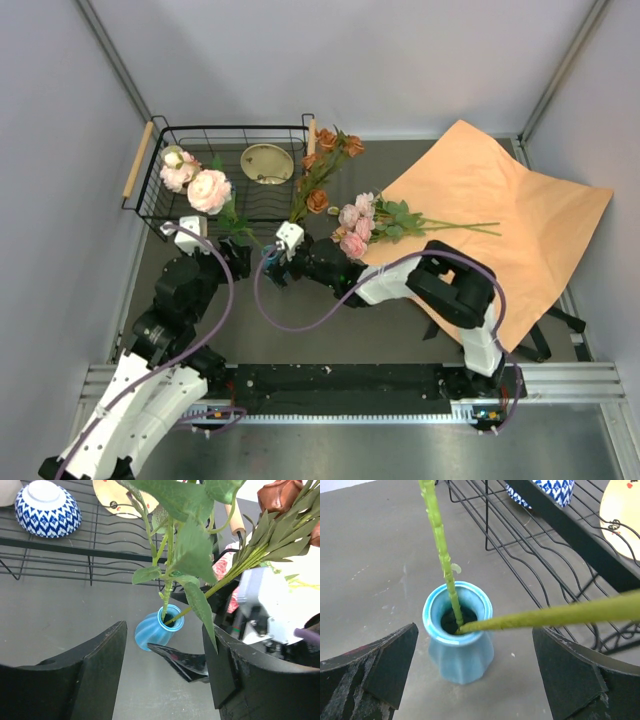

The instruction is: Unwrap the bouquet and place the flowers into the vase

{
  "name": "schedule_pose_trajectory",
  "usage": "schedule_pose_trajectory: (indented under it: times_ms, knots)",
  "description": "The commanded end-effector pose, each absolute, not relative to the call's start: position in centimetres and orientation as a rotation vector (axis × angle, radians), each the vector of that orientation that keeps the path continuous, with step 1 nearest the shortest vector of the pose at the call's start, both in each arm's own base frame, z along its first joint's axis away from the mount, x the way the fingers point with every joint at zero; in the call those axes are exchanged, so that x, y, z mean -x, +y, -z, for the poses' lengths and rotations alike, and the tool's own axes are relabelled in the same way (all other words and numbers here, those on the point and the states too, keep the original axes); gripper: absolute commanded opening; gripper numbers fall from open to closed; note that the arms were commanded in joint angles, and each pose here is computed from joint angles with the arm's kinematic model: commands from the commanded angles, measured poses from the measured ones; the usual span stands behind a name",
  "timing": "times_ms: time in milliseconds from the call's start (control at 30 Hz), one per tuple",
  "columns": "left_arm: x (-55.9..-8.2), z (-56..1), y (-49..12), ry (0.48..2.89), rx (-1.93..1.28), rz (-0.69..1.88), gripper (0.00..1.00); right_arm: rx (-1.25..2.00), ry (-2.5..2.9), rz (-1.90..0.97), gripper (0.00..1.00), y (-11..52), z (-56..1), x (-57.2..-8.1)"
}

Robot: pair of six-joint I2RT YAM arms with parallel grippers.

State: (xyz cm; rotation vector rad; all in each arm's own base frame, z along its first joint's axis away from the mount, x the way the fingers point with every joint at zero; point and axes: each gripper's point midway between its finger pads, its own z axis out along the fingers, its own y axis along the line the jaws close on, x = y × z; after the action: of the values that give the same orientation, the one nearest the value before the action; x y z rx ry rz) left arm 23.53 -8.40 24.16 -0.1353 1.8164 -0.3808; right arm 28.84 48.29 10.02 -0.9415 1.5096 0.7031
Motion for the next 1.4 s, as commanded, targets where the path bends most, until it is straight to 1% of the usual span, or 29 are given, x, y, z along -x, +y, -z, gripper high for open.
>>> schedule_pose_trajectory:
  times_ms: [0, 33, 67, 133, 167, 267, 300, 333, 400, 433, 467, 500, 567, 600, 633, 667, 733, 767, 833, 867, 933, 967, 1000, 1033, 1100, 1133, 1200, 1233, 1367]
  knots:
    - [-22.6, -25.4, -8.2, 1.777, 0.102, 0.395, 0.68, 0.856, 1.501, -0.735, 0.99, 46.1, -15.5, -28.0]
    - [-22.3, -25.9, -8.1, 1.764, 0.099, 0.400, 0.68, 0.855, 1.528, -0.721, 0.99, 45.3, -15.2, -27.7]
    - [-22.1, -26.4, -8.0, 1.754, 0.094, 0.403, 0.68, 0.828, 1.521, -0.717, 0.99, 44.5, -17.0, -27.6]
    - [-21.5, -27.0, -8.0, 1.743, 0.081, 0.415, 0.69, 0.802, 1.624, -0.674, 0.99, 42.4, -15.8, -27.3]
    - [-21.3, -27.6, -8.0, 1.730, 0.066, 0.421, 0.69, 0.767, 1.594, -0.698, 0.99, 41.5, -18.2, -26.7]
    - [-20.3, -29.0, -8.8, 1.689, 0.002, 0.480, 0.69, 0.798, 1.656, -0.646, 0.99, 38.8, -18.4, -25.5]
    - [-20.1, -29.4, -9.1, 1.674, -0.017, 0.499, 0.70, 0.756, 1.645, -0.575, 0.99, 37.2, -20.5, -26.1]
    - [-19.7, -29.8, -9.7, 1.661, -0.053, 0.533, 0.70, 0.778, 1.732, -0.479, 0.99, 35.3, -18.9, -26.2]
    - [-19.3, -30.9, -10.0, 1.637, -0.074, 0.564, 0.70, 0.683, 1.774, -0.352, 0.99, 31.3, -19.7, -27.9]
    - [-18.8, -31.7, -10.4, 1.620, -0.093, 0.593, 0.70, 0.652, 1.810, -0.306, 0.98, 29.4, -19.1, -28.5]
    - [-18.6, -32.2, -10.6, 1.605, -0.103, 0.606, 0.70, 0.547, 1.844, -0.321, 0.97, 27.6, -19.1, -29.4]
    - [-18.6, -32.5, -10.6, 1.597, -0.105, 0.610, 0.70, 0.441, 1.898, -0.307, 0.95, 24.2, -17.8, -31.2]
    - [-17.9, -33.7, -11.2, 1.565, -0.148, 0.652, 0.70, 0.221, 1.915, -0.381, 0.88, 20.5, -18.6, -32.5]
    - [-17.7, -34.1, -11.2, 1.556, -0.151, 0.657, 0.70, 0.087, 1.935, -0.339, 0.85, 16.9, -17.8, -33.9]
    - [-17.7, -34.4, -11.2, 1.547, -0.157, 0.657, 0.70, 0.005, 1.941, -0.321, 0.76, 15.2, -17.5, -34.6]
    - [-17.4, -35.0, -11.3, 1.535, -0.165, 0.665, 0.70, -0.087, 1.967, -0.312, 0.73, 13.9, -16.8, -34.9]
    - [-17.3, -35.4, -11.4, 1.526, -0.177, 0.671, 0.71, -0.217, 1.992, -0.231, 0.69, 10.2, -16.0, -36.7]
    - [-17.2, -35.5, -11.5, 1.522, -0.184, 0.673, 0.71, -0.297, 2.057, -0.194, 0.68, 9.1, -14.0, -37.2]
    - [-17.2, -35.7, -11.8, 1.521, -0.203, 0.686, 0.71, -0.474, 2.061, -0.106, 0.68, 5.8, -13.9, -38.6]
    - [-17.2, -35.6, -12.0, 1.527, -0.210, 0.688, 0.71, -0.573, 2.089, -0.113, 0.68, 5.2, -12.5, -39.0]
    - [-17.2, -35.4, -12.6, 1.540, -0.245, 0.706, 0.71, -0.649, 2.087, -0.237, 0.68, 5.6, -12.4, -40.3]
    - [-17.2, -35.3, -12.9, 1.543, -0.258, 0.714, 0.71, -0.778, 2.057, -0.303, 0.67, 4.8, -12.2, -40.8]
    - [-17.0, -35.2, -13.2, 1.547, -0.281, 0.729, 0.71, -0.826, 2.066, -0.391, 0.64, 5.2, -11.3, -41.2]
    - [-17.2, -35.0, -13.5, 1.559, -0.293, 0.736, 0.71, -0.890, 2.065, -0.434, 0.54, 5.1, -10.9, -41.3]
    - [-17.2, -34.8, -13.9, 1.570, -0.311, 0.749, 0.70, -1.086, 2.043, -0.501, 0.50, 4.5, -9.1, -41.2]
    - [-17.2, -34.6, -14.2, 1.577, -0.323, 0.759, 0.70, -1.109, 1.997, -0.542, 0.46, 4.6, -9.5, -41.8]
    - [-17.3, -34.4, -14.4, 1.582, -0.330, 0.765, 0.70, -1.200, 1.956, -0.564, 0.44, 4.4, -8.6, -41.9]
    - [-17.4, -34.3, -14.5, 1.586, -0.334, 0.766, 0.70, -1.231, 1.953, -0.571, 0.41, 4.4, -8.2, -41.9]
    - [-17.4, -34.3, -14.6, 1.587, -0.347, 0.764, 0.69, -1.372, 1.908, -0.594, 0.41, 4.3, -6.9, -41.5]
